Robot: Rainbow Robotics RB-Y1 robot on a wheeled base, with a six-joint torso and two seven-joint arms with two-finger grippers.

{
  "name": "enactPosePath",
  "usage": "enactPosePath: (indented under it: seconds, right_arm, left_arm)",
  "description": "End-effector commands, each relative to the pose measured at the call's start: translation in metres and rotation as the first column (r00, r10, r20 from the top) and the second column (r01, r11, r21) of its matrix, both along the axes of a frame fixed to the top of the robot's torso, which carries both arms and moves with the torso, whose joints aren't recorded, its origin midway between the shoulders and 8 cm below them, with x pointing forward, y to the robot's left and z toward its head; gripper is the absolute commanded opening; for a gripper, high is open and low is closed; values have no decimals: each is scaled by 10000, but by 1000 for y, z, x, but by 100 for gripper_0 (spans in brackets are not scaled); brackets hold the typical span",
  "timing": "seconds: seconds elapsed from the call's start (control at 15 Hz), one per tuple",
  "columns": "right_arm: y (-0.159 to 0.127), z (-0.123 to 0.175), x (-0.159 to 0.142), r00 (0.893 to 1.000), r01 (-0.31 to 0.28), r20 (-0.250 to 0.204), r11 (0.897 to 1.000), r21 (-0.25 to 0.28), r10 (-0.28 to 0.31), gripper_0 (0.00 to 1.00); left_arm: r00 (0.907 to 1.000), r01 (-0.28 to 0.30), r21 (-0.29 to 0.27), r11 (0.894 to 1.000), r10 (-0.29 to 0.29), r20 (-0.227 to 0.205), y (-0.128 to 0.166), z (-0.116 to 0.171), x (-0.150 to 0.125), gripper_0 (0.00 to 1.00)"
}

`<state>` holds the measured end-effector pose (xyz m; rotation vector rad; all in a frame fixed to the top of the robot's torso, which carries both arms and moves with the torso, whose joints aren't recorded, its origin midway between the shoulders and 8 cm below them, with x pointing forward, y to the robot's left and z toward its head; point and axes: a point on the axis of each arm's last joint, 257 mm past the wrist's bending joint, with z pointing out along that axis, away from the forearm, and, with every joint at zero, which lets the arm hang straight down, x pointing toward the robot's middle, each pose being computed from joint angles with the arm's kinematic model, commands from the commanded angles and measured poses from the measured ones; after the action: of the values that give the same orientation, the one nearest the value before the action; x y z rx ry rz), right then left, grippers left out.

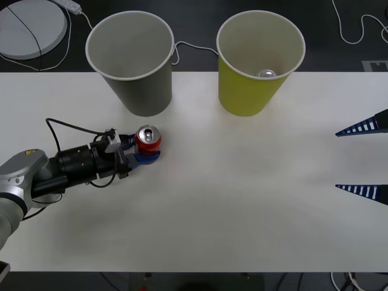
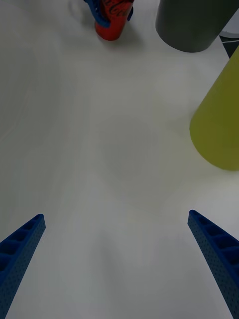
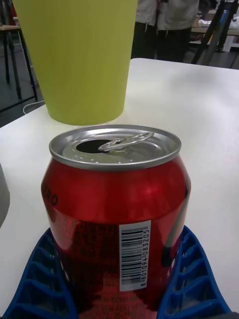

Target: Put the can into the green bin and the plastic bottle into the gray bin

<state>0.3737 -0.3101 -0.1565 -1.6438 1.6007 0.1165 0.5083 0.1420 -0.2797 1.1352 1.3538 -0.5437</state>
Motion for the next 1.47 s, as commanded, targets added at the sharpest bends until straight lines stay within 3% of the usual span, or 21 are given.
enactPosePath:
  seconds: [0.07,0.53,0.8,1.2,1.4,1.47]
  right_arm:
    - [0,0,0,10000,0,0,10000,-1,0,100]
    - [0,0,0,10000,0,0,10000,-1,0,100]
    - [0,0,0,10000,0,0,10000,-1,0,100]
    - [0,0,0,10000,0,0,10000,-1,0,100]
    - [0,0,0,10000,0,0,10000,-1,0,100]
    - [0,0,0,10000,0,0,10000,-1,0,100]
  left_arm:
    - [9999,99,408,9991,-101,42,11,4,1,0]
    - [9894,740,1205,9900,-577,-1332,46,28,-18,0]
    - [9831,760,2305,9701,-343,-1799,77,49,-30,0]
    - [9763,480,3924,9186,398,-2126,116,87,-49,0]
    - [9668,378,4587,8878,836,-2415,129,108,-63,0]
    - [9591,398,4820,8753,1018,-2641,133,117,-69,0]
